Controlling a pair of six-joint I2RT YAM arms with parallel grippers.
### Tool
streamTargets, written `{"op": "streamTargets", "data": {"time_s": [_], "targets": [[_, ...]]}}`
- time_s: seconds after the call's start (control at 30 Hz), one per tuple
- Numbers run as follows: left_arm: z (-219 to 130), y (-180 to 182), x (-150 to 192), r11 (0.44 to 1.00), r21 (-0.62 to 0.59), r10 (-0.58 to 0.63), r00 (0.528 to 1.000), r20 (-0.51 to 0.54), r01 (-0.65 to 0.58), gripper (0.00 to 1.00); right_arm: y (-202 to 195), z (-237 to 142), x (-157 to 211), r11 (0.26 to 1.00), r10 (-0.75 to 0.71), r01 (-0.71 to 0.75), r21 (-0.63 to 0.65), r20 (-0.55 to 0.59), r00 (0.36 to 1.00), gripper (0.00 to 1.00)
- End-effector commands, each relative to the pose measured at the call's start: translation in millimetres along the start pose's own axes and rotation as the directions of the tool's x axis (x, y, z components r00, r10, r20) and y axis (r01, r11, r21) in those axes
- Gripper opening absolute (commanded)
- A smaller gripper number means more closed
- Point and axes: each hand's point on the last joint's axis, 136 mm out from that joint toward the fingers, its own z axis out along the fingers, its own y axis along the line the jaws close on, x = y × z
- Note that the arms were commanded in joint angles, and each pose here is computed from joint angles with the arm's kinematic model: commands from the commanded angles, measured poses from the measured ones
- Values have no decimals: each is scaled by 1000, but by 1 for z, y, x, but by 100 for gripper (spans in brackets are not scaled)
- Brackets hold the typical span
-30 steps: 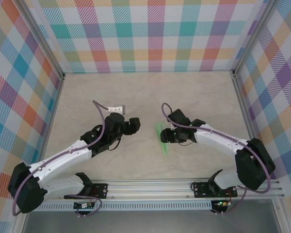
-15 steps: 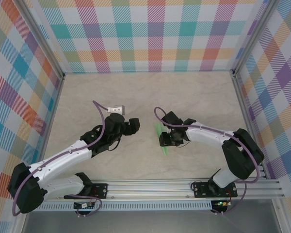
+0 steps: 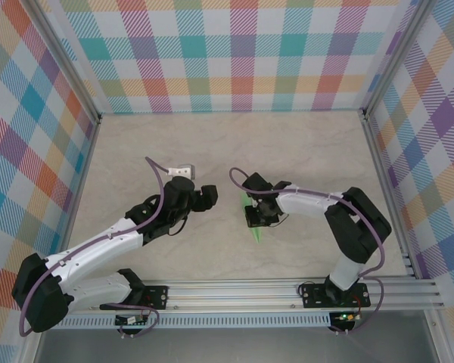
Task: Fold a paper plane with a square sheet of paper (fold left side to right side)
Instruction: Pick up the paper plane at the center of the table, then place the paper plane at the center of the table.
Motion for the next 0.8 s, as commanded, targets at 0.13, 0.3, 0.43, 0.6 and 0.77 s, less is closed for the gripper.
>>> {"op": "streamTargets", "data": {"time_s": [0.13,0.3,0.43,0.6,0.77], "targets": [[-18,5,-6,998,-26,52,999,-7,-52,82,-27,-32,-57,984,42,-45,175,17,999,10],[-26,8,-5,999,-20,41,999,-1,-41,82,-34,-28,-106,967,80,-90,239,51,996,11],[-27,11,1,999,-21,35,999,-11,-35,83,-32,-11,-124,963,103,-110,245,41,994,11],[-28,16,4,998,-40,43,999,-21,-44,83,-31,8,-129,962,115,-114,248,13,993,12],[-24,17,6,998,-43,33,999,-23,-34,83,-28,21,-125,967,120,-113,227,-16,993,15]]}}
